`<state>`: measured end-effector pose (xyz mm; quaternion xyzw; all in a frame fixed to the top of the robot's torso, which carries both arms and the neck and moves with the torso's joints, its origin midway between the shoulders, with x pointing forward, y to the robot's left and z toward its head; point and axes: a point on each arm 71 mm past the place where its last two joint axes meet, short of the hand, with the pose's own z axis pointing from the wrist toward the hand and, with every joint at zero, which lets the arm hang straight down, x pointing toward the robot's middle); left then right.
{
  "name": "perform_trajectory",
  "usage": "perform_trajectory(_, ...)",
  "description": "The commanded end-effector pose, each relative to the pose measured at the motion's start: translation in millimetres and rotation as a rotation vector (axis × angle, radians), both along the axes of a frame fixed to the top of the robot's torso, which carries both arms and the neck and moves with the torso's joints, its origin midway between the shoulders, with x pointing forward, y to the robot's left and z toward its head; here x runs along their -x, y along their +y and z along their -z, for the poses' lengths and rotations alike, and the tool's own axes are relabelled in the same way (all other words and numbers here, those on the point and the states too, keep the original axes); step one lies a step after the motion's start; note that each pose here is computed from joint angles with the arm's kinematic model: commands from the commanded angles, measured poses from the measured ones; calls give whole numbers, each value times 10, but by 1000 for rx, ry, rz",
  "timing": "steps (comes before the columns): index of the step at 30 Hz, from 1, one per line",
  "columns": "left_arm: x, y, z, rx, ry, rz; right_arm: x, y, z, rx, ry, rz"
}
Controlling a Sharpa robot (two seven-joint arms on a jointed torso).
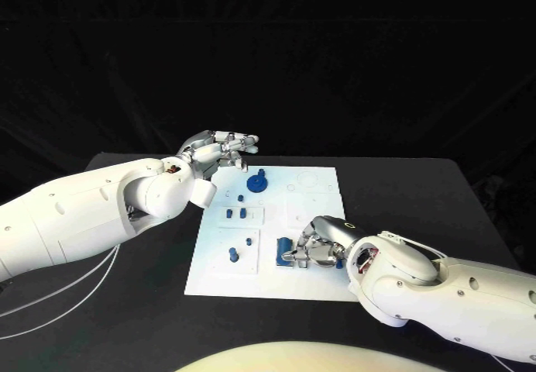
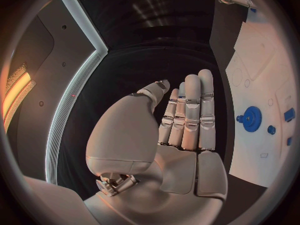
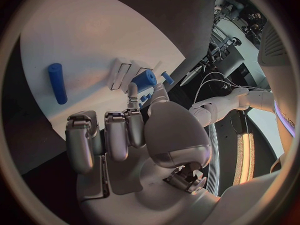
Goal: Assemble the parts on the task board
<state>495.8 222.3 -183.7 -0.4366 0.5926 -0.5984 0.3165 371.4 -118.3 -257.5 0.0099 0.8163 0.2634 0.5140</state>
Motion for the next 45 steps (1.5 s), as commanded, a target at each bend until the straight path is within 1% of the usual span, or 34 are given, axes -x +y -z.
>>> perform_trajectory(1,3,-23,-10,11,-1,14,-3,26,0,0,-16,-21)
perform_trajectory(13,3,-27,-10,11,-1,16,-81,19,61,29,-8,-1)
perform_trajectory(24,4,-21,-10,11,0,16,-75,2,61,38,-10,-8)
perform_trajectory(33,6,-18,-10,11,0,16,-50,-2,39,23,-17,-12)
perform_trajectory(38,7,-11,-10,10,1,14,-38,-43,15,8,-30,-2)
perform_trajectory(45,10,2,-12,8,0,11,5,-274,-67,-32,-65,37)
